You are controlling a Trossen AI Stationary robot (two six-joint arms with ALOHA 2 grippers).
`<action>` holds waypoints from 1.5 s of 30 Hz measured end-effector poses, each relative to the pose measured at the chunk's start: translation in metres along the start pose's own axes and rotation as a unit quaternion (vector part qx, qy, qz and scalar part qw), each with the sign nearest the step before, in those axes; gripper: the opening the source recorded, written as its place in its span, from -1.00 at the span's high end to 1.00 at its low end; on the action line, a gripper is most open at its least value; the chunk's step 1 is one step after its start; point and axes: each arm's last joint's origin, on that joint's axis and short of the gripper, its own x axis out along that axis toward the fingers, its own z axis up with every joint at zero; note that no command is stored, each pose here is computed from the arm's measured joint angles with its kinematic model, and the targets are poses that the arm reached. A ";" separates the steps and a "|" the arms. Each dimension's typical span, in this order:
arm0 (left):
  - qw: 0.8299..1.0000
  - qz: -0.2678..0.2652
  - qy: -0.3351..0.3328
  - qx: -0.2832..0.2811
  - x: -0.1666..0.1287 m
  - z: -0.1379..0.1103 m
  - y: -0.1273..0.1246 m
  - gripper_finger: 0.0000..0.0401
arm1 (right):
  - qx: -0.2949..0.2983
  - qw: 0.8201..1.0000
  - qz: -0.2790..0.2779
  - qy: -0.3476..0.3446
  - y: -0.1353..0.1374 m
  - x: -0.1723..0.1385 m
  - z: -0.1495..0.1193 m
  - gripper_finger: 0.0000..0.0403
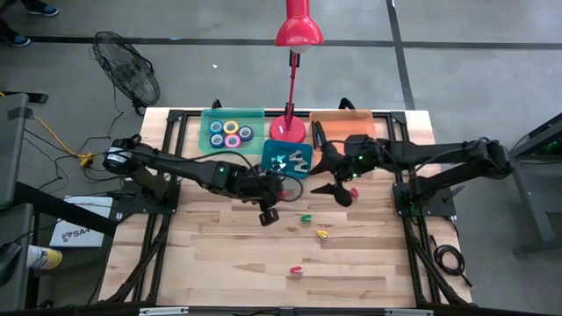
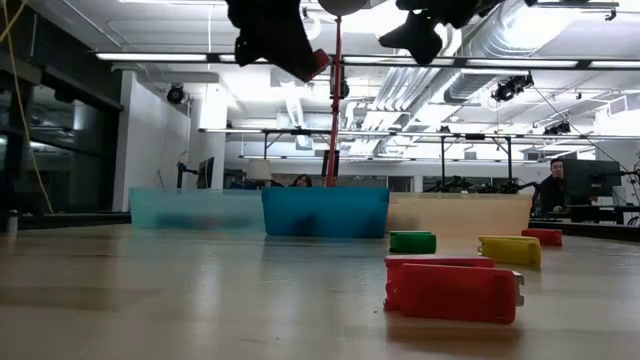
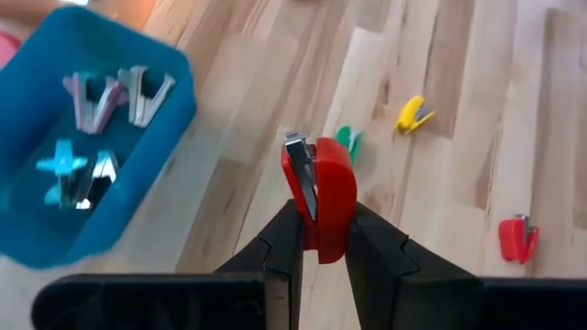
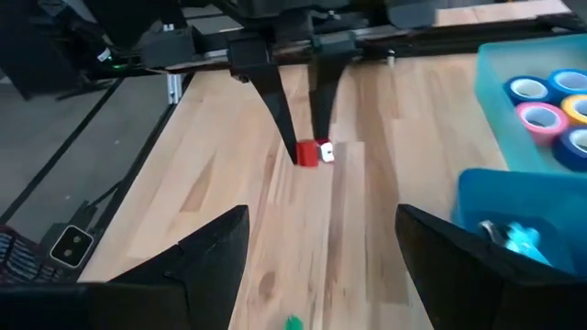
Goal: Pick and place Stapler, Stapler remover, tape
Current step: Put the middle left red stapler into the orange bin
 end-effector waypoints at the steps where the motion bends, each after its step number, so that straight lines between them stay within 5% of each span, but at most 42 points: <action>1: 1.000 -0.001 -0.005 0.004 0.000 0.001 0.000 0.72 | -0.002 1.000 0.003 -0.002 0.001 0.005 0.000 -0.32; 18: 1.000 -0.005 -0.023 0.003 0.000 0.004 -0.002 0.73 | -0.026 0.999 0.036 -0.028 0.004 0.067 -0.008 -0.32; 45: 1.000 0.002 -0.029 0.010 0.000 0.005 -0.002 0.73 | -0.024 0.999 0.023 -0.036 0.000 0.080 -0.012 -0.32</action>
